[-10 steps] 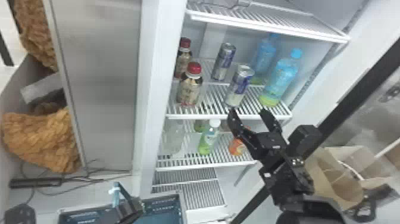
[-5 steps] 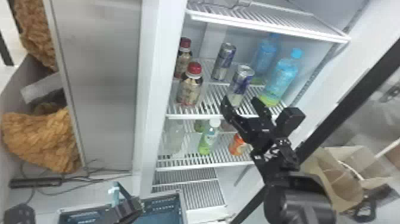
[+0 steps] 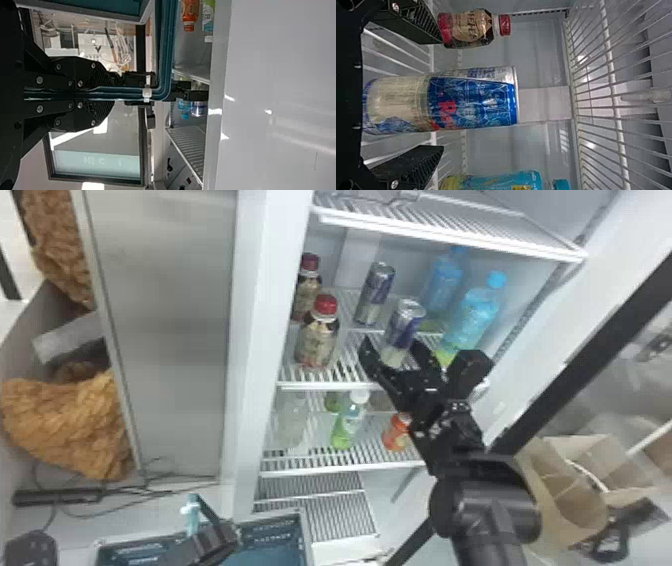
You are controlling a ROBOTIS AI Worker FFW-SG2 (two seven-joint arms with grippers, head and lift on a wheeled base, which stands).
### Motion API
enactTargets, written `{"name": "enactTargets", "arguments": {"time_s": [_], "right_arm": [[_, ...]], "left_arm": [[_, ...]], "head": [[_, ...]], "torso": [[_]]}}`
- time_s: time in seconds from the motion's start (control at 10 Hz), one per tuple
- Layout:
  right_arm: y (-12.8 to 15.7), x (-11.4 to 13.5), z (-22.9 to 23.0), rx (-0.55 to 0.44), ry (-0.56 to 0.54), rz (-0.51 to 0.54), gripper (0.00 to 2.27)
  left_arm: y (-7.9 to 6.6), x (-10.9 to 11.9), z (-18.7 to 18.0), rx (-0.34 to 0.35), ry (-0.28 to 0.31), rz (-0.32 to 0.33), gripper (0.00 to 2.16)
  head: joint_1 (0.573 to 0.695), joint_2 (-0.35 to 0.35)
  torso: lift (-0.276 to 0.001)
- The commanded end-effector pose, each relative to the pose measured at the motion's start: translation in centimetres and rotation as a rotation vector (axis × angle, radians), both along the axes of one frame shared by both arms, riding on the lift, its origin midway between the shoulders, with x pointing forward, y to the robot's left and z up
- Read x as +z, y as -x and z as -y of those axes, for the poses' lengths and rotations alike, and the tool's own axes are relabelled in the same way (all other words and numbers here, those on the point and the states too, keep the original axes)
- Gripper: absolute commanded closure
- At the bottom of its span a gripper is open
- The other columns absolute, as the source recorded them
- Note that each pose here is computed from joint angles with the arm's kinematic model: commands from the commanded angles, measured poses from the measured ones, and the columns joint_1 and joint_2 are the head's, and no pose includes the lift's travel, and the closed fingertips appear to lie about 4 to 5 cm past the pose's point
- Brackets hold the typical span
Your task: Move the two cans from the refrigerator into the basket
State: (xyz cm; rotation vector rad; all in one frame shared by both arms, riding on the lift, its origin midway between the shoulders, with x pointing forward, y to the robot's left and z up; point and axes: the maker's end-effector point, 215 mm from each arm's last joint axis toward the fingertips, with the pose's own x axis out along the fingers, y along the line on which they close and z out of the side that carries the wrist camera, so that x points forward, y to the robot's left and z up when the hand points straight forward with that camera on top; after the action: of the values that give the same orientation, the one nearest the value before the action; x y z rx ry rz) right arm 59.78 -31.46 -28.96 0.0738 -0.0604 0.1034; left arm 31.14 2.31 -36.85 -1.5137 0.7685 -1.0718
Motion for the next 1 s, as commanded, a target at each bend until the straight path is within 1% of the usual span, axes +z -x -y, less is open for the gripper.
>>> {"name": "enactTargets", "arguments": {"time_s": [0.0, 0.3, 0.4, 0.6, 0.8, 0.9], "right_arm": [[-0.7, -0.1, 0.3, -0.006, -0.001, -0.005, 0.1], [-2.3, 0.4, -0.5, 0.011, 0.006, -0.002, 0.12], [-2.5, 0.4, -0.5, 0.015, 0.0, -0.006, 0.2], [-2.5, -0.6, -0.7, 0.02, -0.021, -0.03, 0.91], [-2.3, 0.3, -0.7, 0.02, -0.003, -0.013, 1.23], [-2.0, 0.8, -0.9, 0.022, 0.0, -0.004, 1.25]], "left_arm": [[0.0, 0.0, 0.0, -0.001, -0.002, 0.0, 1.19], [-0.1, 0.1, 0.1, -0.005, -0.002, 0.005, 1.19], [0.0, 0.1, 0.0, -0.005, -0.002, 0.003, 1.19], [0.0, 0.1, 0.0, -0.005, -0.002, 0.003, 1.19], [0.0, 0.0, 0.0, -0.005, -0.003, 0.003, 1.19], [0.1, 0.0, 0.0, -0.005, -0.002, 0.0, 1.19]], "head": [[0.695, -0.346], [0.695, -0.338], [0.695, -0.335], [0.695, -0.33], [0.695, -0.329], [0.695, -0.329]], "torso": [[-0.031], [-0.031], [-0.031], [-0.031], [-0.031], [-0.031]]}}
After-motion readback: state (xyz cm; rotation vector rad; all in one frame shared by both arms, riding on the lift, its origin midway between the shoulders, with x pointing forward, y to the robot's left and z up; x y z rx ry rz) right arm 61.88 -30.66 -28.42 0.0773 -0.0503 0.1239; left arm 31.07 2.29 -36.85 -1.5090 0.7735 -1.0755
